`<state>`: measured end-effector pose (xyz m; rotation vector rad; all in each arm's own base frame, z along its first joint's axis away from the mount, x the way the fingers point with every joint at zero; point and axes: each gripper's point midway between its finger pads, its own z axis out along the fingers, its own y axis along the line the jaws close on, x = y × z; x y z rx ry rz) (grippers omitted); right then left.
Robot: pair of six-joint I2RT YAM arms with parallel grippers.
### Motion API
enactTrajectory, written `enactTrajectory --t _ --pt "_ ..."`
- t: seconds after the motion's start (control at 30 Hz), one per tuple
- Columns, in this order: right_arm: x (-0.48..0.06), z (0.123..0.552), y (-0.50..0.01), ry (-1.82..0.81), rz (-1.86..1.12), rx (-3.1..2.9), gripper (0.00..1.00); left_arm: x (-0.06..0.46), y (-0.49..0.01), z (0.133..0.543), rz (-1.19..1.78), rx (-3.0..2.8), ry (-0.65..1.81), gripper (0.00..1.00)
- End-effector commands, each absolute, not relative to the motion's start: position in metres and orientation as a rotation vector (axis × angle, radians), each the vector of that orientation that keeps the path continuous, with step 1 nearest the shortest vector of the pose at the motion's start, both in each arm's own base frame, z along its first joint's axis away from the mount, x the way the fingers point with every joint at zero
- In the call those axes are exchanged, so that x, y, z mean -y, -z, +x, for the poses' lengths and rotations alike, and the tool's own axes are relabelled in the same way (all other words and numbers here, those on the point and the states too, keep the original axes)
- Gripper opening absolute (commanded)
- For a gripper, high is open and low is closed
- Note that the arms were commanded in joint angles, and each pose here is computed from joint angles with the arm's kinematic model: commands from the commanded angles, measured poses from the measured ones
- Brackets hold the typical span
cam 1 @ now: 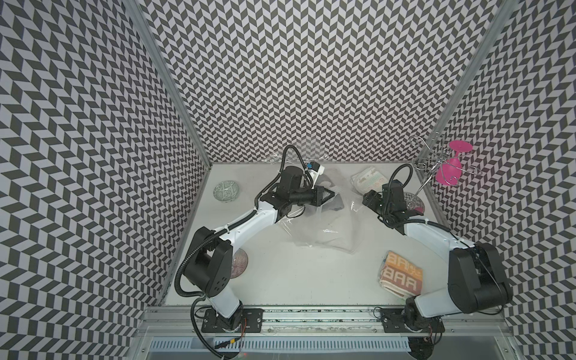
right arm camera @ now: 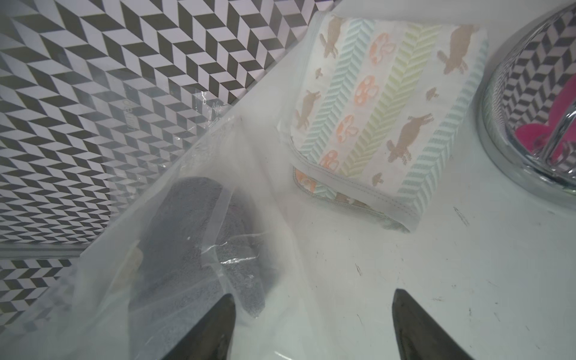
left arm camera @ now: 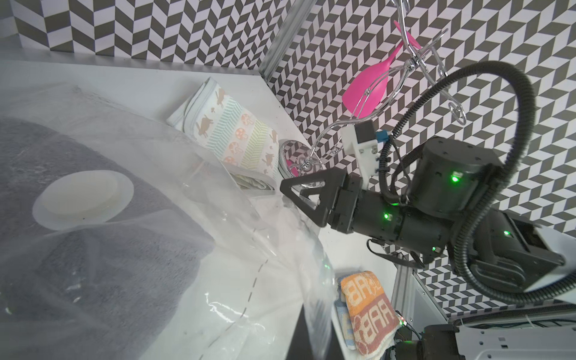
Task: Place the folded towel into the vacuum bag
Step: Move the towel to the center of the board.
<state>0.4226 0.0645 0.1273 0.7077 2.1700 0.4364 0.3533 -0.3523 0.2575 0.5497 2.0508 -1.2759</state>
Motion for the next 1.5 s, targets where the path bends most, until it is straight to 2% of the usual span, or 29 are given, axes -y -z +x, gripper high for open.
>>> enactTrajectory --t 0.0,0.13,0.23,0.4,0.67,0.97,1.17,1.47 --pt "-0.032 0.431 -0.107 -0.458 0.927 -2.116 0.77 0.338 -0.289 0.352 0.556 -1.957 1.247 0.00" --pt "-0.035 0.440 -0.125 -0.615 0.820 -2.045 0.76 0.327 -0.268 0.363 0.504 -2.026 1.176 0.00" --pt "-0.032 0.437 -0.130 -0.561 0.776 -2.063 0.76 0.325 -0.254 0.366 0.496 -2.061 1.155 0.00" --pt "-0.018 0.431 -0.105 -0.459 0.819 -2.121 0.77 0.328 -0.261 0.365 0.502 -2.022 1.193 0.00" --pt "-0.018 0.452 -0.082 -0.486 0.875 -2.101 0.77 0.329 -0.268 0.364 0.526 -2.015 1.186 0.00" --pt "-0.004 0.480 -0.082 -0.511 0.957 -1.992 0.77 0.326 -0.267 0.360 0.548 -2.014 1.168 0.00" --pt "0.011 0.490 -0.055 -0.528 1.048 -2.015 0.77 0.326 -0.268 0.362 0.550 -2.013 1.160 0.00" --pt "0.004 0.505 -0.030 -0.562 1.035 -2.061 0.75 0.323 -0.267 0.367 0.536 -2.024 1.152 0.00"
